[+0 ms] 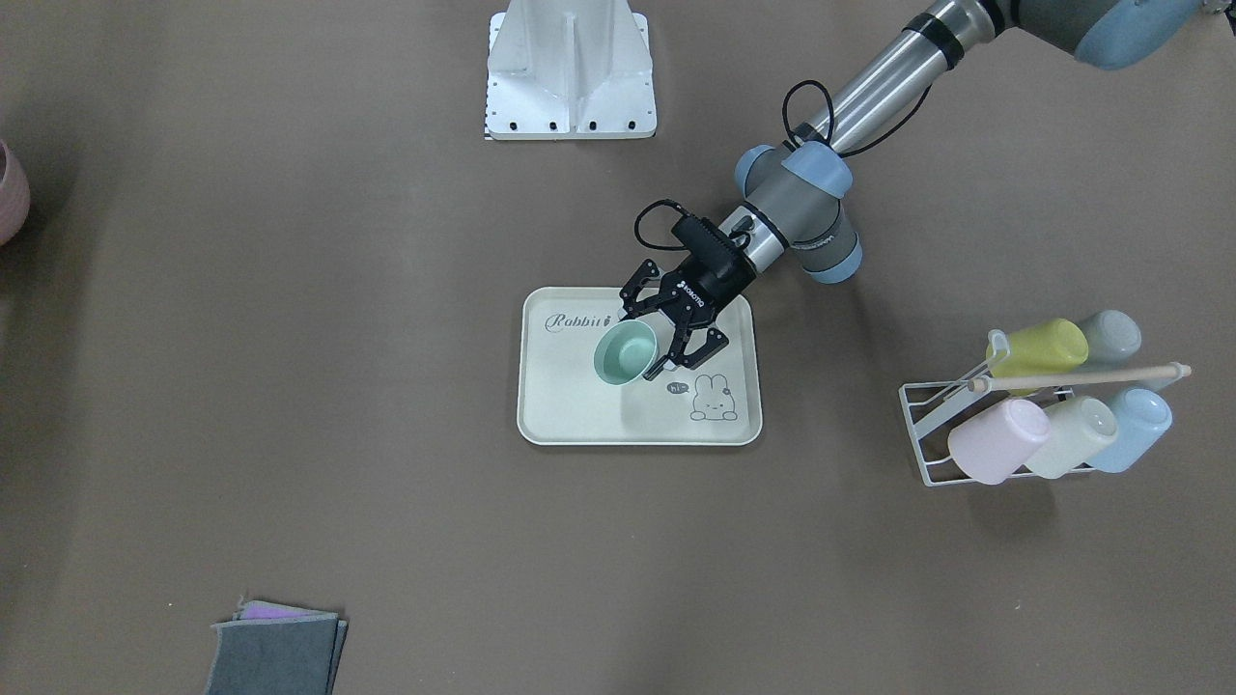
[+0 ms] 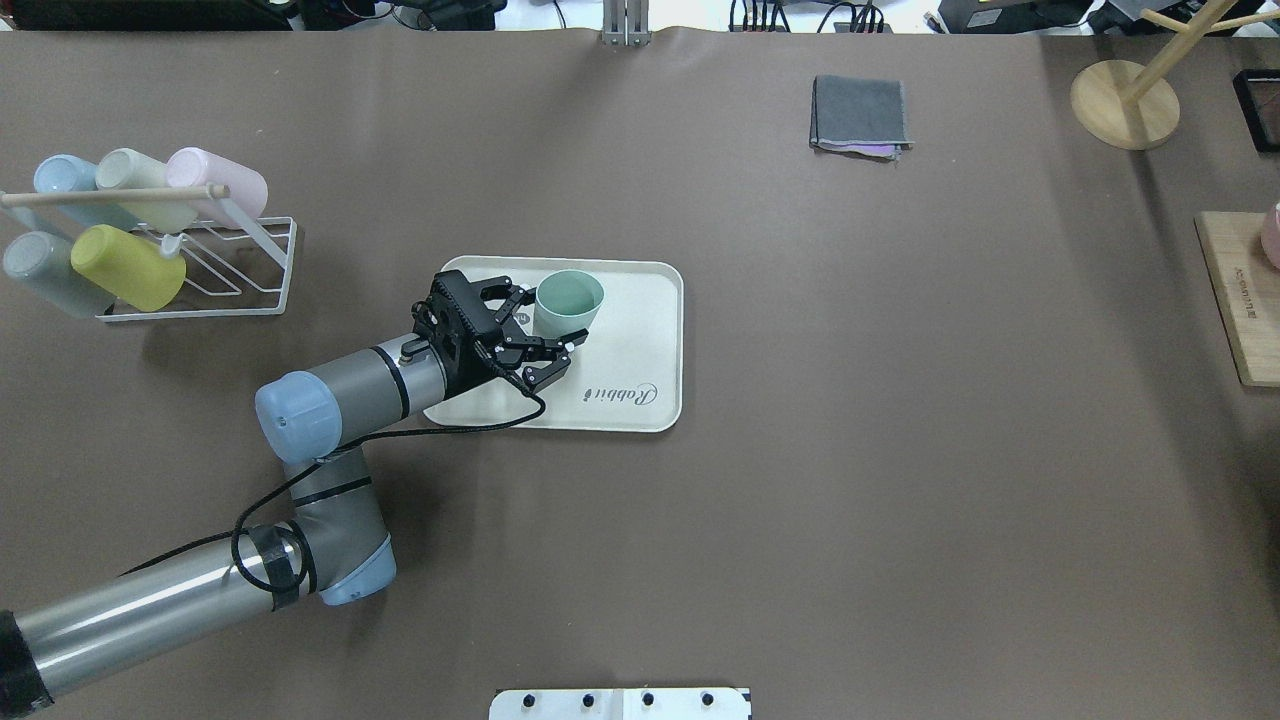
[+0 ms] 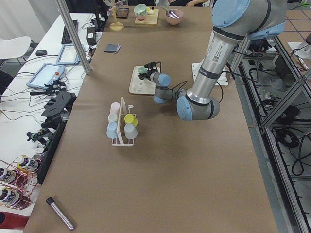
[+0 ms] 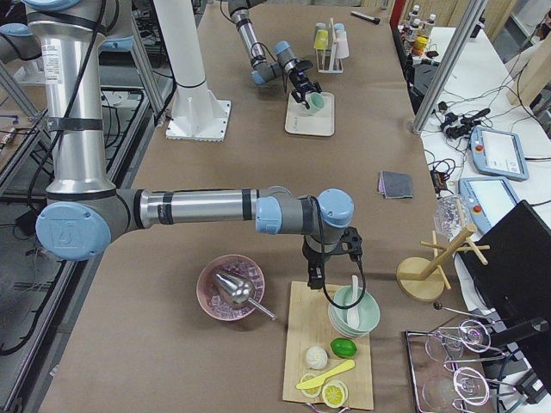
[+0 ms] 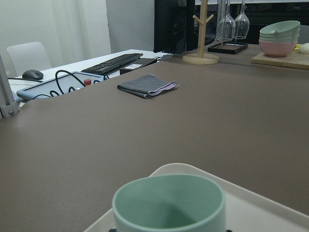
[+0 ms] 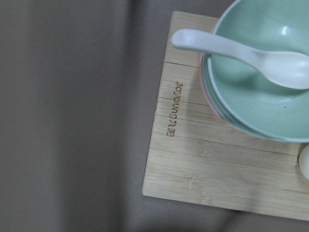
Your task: Pick up and place green cup on tray
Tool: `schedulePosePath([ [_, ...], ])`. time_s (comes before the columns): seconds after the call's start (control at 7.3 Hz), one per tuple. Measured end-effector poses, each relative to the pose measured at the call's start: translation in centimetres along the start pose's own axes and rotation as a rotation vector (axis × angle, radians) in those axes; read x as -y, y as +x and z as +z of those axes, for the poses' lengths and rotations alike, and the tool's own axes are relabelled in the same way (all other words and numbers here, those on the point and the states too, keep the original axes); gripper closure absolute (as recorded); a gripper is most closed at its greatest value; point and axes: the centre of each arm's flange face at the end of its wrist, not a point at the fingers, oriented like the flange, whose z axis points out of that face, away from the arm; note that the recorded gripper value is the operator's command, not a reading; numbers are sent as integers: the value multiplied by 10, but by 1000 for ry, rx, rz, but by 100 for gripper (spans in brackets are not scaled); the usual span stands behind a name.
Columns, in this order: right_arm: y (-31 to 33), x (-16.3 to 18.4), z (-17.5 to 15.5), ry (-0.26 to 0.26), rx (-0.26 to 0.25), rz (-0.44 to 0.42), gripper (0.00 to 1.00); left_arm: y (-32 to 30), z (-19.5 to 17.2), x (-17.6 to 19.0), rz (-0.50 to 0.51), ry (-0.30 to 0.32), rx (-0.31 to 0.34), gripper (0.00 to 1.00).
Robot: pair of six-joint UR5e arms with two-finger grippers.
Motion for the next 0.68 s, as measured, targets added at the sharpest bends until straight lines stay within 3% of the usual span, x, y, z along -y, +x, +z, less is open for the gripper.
schedulePosePath([
  [0.14,0,0,1,-1,0,0,0,0,1,-1,0,-2,0,86],
  [0.27,0,-1,1,-1,1,0,0,1,1,-1,0,-1,-1,66],
  [0.41,0,0,1,-1,1,1,0,1,1,-1,0,-2,-1,39],
  [0.55,0,0,1,-1,1,2,0,1,2,0,0,-1,-1,2],
  [0.68,0,0,0,-1,1,3,0,2,2,1,0,1,-2,2],
])
